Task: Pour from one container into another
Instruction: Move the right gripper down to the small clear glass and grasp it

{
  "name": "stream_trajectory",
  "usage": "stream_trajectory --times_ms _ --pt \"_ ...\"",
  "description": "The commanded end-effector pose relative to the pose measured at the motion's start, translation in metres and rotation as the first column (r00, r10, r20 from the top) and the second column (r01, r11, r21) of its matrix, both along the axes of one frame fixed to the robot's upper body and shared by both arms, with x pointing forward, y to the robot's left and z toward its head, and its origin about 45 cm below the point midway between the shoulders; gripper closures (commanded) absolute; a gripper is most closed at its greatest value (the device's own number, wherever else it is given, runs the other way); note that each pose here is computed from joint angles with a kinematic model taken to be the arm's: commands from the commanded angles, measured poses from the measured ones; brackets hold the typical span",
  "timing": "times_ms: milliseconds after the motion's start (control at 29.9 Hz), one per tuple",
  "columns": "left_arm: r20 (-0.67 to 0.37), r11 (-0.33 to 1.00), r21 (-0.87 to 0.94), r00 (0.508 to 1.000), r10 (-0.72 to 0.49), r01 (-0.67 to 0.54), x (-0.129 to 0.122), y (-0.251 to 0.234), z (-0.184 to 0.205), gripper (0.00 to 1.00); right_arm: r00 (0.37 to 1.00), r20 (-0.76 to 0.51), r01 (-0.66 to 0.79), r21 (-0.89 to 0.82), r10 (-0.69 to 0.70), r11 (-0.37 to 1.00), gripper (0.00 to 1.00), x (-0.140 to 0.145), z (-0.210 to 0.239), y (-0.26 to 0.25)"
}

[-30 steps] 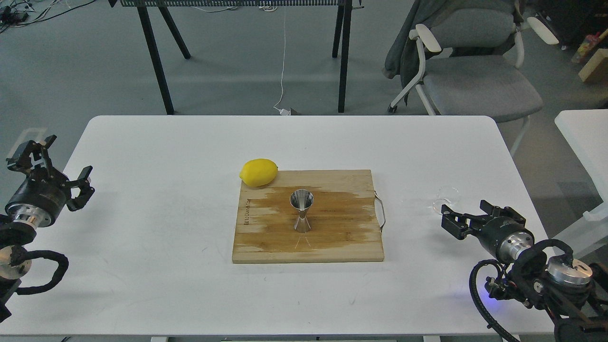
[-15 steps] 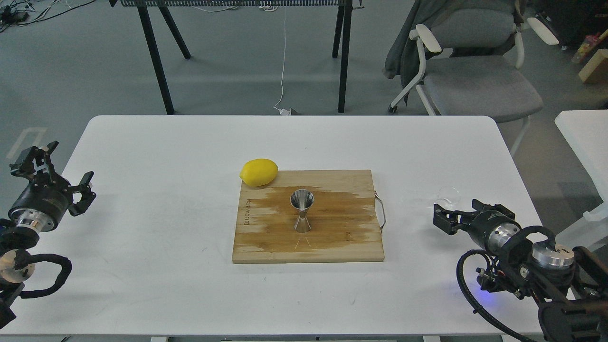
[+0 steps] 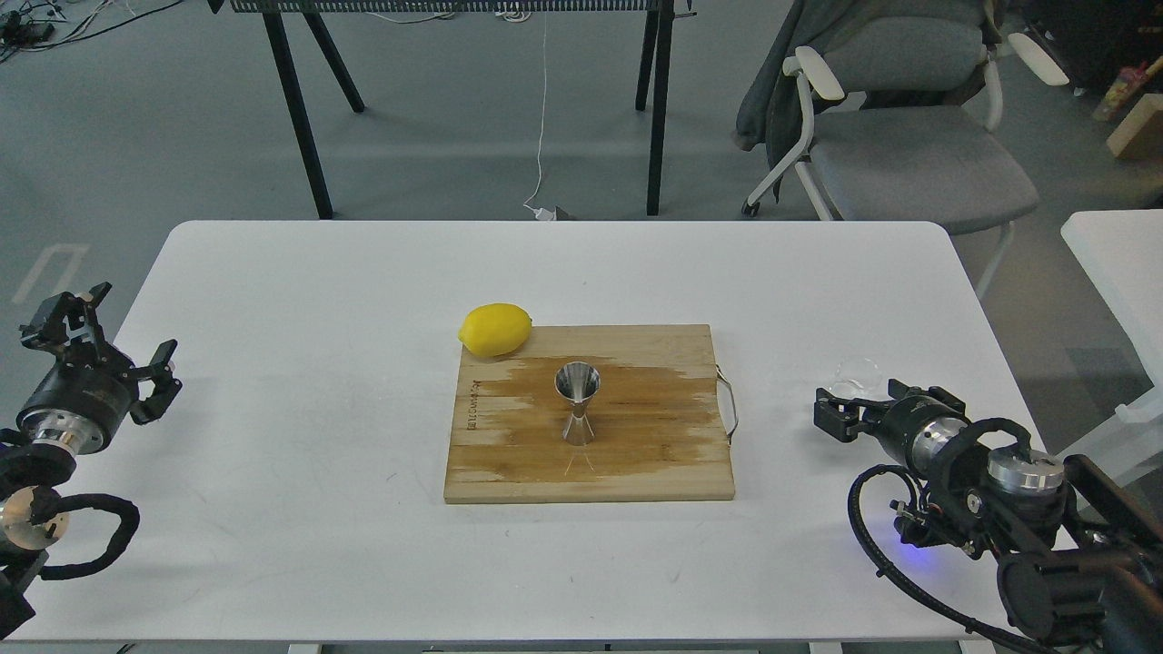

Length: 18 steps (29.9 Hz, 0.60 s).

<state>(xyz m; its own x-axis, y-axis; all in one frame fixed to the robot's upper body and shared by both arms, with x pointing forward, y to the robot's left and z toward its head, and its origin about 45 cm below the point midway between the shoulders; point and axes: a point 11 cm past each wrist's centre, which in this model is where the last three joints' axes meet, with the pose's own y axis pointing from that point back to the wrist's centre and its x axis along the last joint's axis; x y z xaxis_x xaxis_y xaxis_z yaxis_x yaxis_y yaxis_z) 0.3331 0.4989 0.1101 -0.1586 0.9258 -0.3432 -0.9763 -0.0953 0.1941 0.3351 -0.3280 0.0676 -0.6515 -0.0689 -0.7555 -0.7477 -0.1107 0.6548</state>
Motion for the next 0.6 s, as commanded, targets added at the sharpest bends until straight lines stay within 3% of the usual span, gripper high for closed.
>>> stream_trajectory --times_ms 0,568 --pt "-0.002 1.000 0.001 1.000 0.000 0.000 -0.0003 0.0003 -0.0003 0.01 1.000 -0.013 -0.006 -0.005 0.005 1.000 0.01 0.0024 -0.0039 0.0029" --pt "-0.026 1.000 0.013 0.999 0.019 -0.019 -0.0085 0.0052 -0.0085 0.01 1.000 -0.012 0.020 -0.020 -0.021 1.000 0.05 0.0114 -0.0055 -0.0046"
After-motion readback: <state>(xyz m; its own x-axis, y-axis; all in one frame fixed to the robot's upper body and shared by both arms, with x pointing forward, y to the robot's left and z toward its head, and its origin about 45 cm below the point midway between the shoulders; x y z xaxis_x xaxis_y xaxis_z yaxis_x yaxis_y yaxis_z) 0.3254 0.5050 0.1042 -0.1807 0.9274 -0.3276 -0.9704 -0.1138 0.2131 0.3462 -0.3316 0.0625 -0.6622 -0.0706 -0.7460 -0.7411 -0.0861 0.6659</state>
